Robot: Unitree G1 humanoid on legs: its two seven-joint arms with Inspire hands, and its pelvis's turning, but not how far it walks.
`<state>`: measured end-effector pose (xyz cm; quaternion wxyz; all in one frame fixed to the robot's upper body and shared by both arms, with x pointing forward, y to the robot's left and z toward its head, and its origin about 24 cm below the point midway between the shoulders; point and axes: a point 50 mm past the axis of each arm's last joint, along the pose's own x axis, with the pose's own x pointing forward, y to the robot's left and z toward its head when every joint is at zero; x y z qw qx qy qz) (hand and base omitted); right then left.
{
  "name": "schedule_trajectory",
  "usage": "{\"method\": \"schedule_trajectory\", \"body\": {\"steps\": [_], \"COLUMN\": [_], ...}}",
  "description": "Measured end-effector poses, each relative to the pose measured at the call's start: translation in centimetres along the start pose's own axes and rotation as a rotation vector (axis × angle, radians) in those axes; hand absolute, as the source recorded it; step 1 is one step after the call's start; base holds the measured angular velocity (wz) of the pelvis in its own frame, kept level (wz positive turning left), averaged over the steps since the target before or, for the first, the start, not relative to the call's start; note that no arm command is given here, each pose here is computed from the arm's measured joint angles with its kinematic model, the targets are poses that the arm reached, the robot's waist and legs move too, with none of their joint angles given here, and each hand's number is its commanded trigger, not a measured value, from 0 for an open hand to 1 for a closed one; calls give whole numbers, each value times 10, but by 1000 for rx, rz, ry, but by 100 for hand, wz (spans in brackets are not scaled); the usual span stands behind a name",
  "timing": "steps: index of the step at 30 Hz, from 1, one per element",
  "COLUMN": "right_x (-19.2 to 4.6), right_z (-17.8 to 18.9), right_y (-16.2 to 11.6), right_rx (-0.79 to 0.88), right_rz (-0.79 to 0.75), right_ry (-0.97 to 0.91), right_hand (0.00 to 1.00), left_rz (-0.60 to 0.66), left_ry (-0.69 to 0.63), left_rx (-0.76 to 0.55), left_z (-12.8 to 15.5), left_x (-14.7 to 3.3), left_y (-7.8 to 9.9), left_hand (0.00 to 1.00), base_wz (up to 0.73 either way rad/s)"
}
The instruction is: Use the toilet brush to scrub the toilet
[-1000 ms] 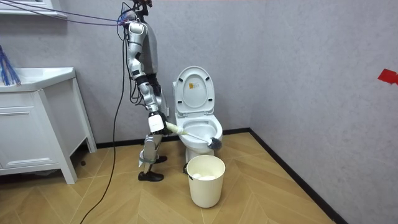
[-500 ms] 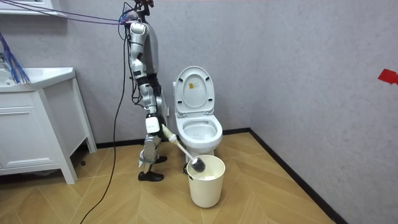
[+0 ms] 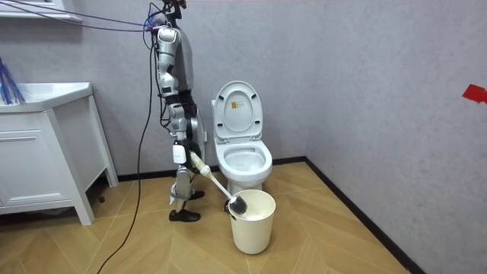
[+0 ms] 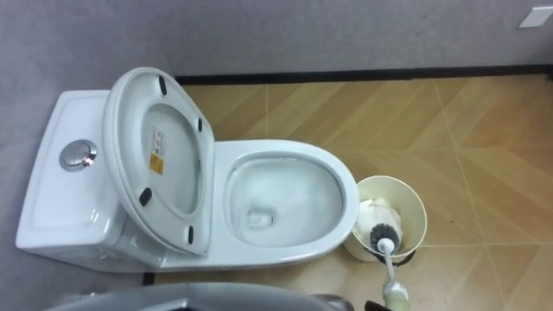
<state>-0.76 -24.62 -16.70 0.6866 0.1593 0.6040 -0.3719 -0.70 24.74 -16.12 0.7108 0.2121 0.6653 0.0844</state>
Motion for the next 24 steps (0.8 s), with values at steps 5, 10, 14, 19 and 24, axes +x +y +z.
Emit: {"method": "schedule_trajectory", "body": {"steps": [5, 10, 14, 19, 24], "right_x": [0, 0, 0, 0, 0], "right_z": [0, 1, -1, -1, 2], "right_y": [1, 4, 8, 10, 13], "right_rx": [-43, -193, -288, -421, -506], "right_rz": [35, 85, 115, 130, 129], "right_ry": [-1, -11, -4, -12, -21], "right_hand": [0, 0, 0, 0, 0], "left_rz": [-12, -8, -9, -20, -31], "left_ry": [0, 5, 1, 10, 23], "left_rx": [0, 41, 51, 66, 87], "left_z": [0, 1, 3, 5, 6], "left_x": [0, 0, 0, 1, 1], "left_y": [-1, -1, -1, -3, -6], "left_hand": [0, 0, 0, 0, 0], "base_wz": [2, -1, 0, 0, 0]}}
